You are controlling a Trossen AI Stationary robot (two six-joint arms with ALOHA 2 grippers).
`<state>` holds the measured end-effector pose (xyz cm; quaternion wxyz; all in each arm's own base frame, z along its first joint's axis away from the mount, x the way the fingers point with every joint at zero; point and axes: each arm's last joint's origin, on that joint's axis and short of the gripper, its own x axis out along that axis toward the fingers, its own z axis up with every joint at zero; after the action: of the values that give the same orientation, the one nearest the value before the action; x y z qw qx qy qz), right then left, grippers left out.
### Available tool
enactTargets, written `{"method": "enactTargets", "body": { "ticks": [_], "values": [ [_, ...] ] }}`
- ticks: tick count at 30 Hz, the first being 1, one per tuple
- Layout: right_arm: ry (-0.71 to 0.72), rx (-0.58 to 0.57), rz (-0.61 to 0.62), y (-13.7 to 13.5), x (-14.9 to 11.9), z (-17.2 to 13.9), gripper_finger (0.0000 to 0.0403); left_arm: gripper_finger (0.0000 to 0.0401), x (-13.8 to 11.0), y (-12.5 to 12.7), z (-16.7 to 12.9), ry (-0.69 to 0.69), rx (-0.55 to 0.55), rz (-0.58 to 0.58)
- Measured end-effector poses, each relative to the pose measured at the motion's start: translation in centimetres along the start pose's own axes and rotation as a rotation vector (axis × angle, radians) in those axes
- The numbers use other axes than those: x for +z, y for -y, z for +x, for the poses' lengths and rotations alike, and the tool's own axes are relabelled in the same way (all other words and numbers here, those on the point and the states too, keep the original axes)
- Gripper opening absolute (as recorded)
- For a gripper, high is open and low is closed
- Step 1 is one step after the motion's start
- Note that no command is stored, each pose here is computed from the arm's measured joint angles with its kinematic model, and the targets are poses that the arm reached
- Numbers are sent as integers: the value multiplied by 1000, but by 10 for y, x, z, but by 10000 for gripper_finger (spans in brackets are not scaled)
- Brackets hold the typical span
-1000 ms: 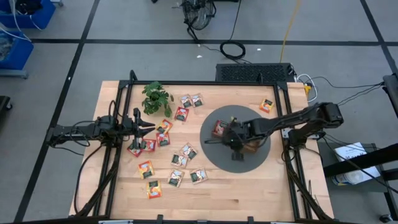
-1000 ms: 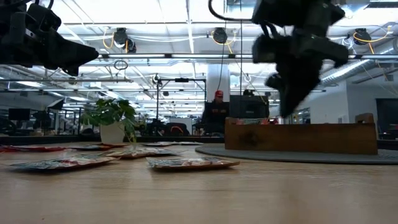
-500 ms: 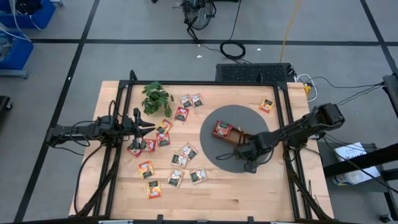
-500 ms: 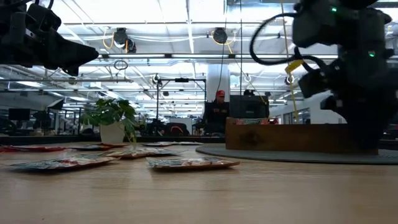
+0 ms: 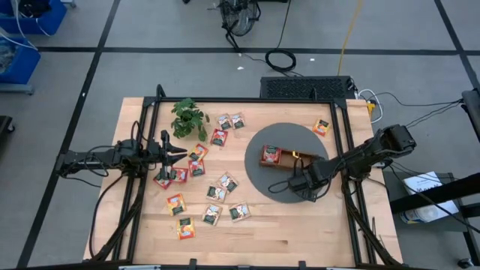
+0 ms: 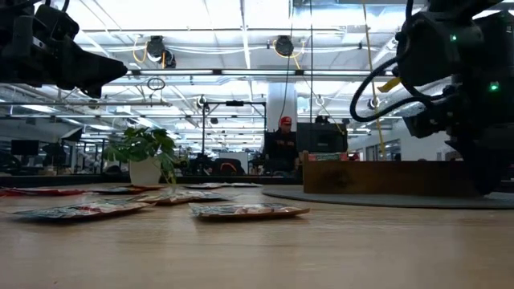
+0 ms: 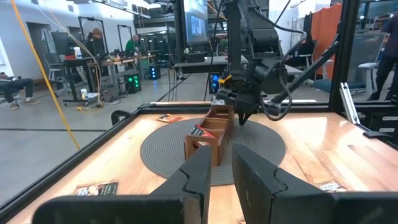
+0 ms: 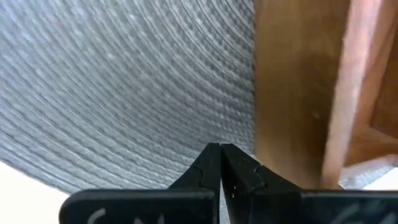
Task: Pick & Place Tea
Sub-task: Put the yellow tea bag into the middle section of the wooden organizer
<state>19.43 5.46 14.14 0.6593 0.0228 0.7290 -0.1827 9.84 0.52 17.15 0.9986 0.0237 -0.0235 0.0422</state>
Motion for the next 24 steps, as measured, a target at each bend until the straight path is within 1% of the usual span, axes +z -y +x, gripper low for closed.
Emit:
{"method": "enactTargets", "body": {
  "ticks": [2, 5, 7, 9, 11, 15, 17, 19, 21, 24],
  "values": [
    [11, 4, -3, -2, 0, -1, 0, 72, 0, 0, 0, 0, 0, 0],
    [45, -3, -45, -7, 1, -5, 0, 72, 0, 0, 0, 0, 0, 0],
    [108, 10, -83, -13, 7, -15, 0, 72, 0, 0, 0, 0, 1, 0],
    [213, 15, -119, -20, 16, -29, 0, 72, 0, 0, 0, 0, 0, 0],
    [351, 19, -165, -26, 29, -44, 0, 72, 0, 0, 0, 0, 0, 0],
    [684, 20, -237, -35, 59, -68, 0, 72, 0, 0, 0, 0, 0, 0],
    [815, 23, -269, -33, 73, -74, 2, 72, 0, 0, 0, 0, 0, 0],
    [903, 37, -287, -26, 86, -77, 12, 72, 0, 0, 0, 0, 0, 0],
    [937, 40, -286, -17, 94, -78, 27, 72, 0, 0, 0, 0, 0, 0],
    [930, 27, -251, -2, 100, -77, 53, 72, 0, 0, 0, 0, 0, 0]
  ]
}}
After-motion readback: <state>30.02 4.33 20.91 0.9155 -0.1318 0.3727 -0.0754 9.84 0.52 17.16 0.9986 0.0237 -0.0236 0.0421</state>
